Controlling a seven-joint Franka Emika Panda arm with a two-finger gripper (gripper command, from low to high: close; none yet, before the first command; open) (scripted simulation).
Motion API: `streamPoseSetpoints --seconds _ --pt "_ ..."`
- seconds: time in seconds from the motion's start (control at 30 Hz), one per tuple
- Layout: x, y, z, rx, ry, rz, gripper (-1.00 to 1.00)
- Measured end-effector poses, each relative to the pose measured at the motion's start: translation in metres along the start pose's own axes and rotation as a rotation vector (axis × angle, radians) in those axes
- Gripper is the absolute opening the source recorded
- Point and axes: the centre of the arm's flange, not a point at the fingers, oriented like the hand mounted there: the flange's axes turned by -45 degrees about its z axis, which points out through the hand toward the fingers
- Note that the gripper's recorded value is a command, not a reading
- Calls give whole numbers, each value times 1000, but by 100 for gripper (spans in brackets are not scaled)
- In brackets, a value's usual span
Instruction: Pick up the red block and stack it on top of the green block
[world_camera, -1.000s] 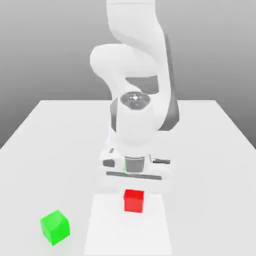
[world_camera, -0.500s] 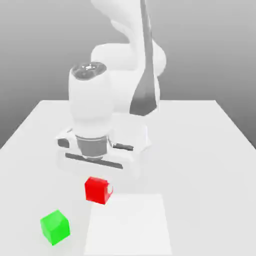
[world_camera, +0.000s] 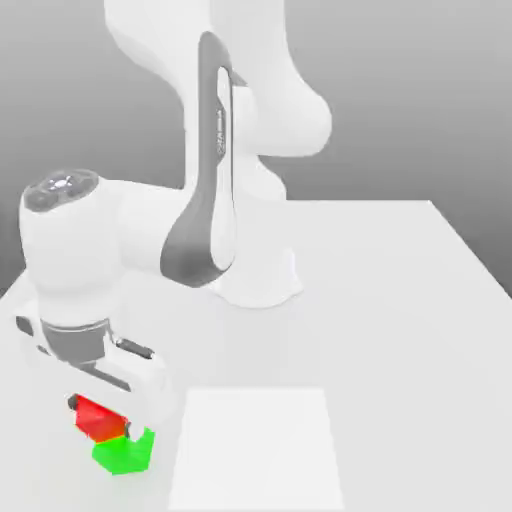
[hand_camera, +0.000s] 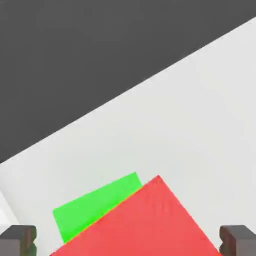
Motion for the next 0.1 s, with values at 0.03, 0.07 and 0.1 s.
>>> streamPoseSetpoints --seconds 0.03,0.07,0.1 --pt "0 0 -11 0 0 0 100" --pt "0 0 -23 0 0 0 100" --pt "0 0 -36 0 0 0 100"
